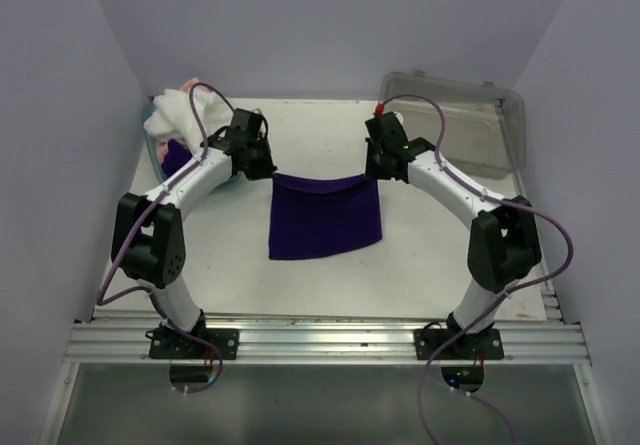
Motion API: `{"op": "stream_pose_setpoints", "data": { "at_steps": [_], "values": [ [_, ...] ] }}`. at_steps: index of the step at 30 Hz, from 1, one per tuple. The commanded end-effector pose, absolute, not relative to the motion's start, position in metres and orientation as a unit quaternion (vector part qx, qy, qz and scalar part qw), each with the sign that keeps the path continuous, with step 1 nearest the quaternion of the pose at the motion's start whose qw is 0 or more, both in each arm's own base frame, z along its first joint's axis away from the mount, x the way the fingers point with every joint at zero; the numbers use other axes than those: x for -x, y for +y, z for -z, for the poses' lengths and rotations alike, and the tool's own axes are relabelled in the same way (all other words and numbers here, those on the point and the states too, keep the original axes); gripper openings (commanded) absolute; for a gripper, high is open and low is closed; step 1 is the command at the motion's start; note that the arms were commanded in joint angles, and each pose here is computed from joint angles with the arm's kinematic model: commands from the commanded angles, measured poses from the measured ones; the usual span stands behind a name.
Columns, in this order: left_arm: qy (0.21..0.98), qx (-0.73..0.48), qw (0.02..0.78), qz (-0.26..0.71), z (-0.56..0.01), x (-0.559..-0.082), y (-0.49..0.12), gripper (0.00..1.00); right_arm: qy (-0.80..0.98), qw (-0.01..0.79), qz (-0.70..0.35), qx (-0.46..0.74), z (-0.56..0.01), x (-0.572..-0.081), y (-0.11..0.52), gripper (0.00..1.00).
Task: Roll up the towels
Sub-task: Fold the towel
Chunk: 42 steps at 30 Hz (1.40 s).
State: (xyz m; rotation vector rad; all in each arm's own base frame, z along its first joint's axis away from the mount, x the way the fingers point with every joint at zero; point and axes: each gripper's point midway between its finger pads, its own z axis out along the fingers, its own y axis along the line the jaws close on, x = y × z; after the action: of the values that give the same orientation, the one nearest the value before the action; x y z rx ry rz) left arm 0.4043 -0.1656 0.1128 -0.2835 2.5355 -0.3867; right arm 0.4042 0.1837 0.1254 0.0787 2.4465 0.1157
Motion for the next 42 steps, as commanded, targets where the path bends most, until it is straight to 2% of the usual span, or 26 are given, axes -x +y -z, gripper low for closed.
{"op": "stream_pose_setpoints", "data": {
  "at_steps": [1,7,14,30,35,42],
  "values": [
    [0.917,0.073,0.340,0.196,-0.176,-0.415,-0.176,0.00,0.903,0.416,-0.098,-0.031,-0.208,-0.406,0.187,0.00],
    [0.879,0.036,0.415,0.232,-0.261,-0.391,-0.173,0.00,0.860,0.485,-0.155,-0.027,-0.295,-0.373,0.178,0.00],
    [0.838,0.005,0.467,0.282,-0.331,-0.352,-0.173,0.00,0.832,0.520,-0.194,-0.008,-0.346,-0.330,0.166,0.00],
    [0.764,-0.018,0.529,0.370,-0.423,-0.231,-0.154,0.00,0.789,0.533,-0.302,0.047,-0.399,-0.227,0.155,0.00],
    [0.779,0.004,0.511,0.363,-0.400,-0.230,-0.151,0.00,0.802,0.519,-0.296,0.027,-0.378,-0.220,0.149,0.00],
    [0.835,0.042,0.445,0.322,-0.312,-0.279,-0.159,0.00,0.861,0.468,-0.201,-0.013,-0.290,-0.271,0.146,0.00]
  ]
}}
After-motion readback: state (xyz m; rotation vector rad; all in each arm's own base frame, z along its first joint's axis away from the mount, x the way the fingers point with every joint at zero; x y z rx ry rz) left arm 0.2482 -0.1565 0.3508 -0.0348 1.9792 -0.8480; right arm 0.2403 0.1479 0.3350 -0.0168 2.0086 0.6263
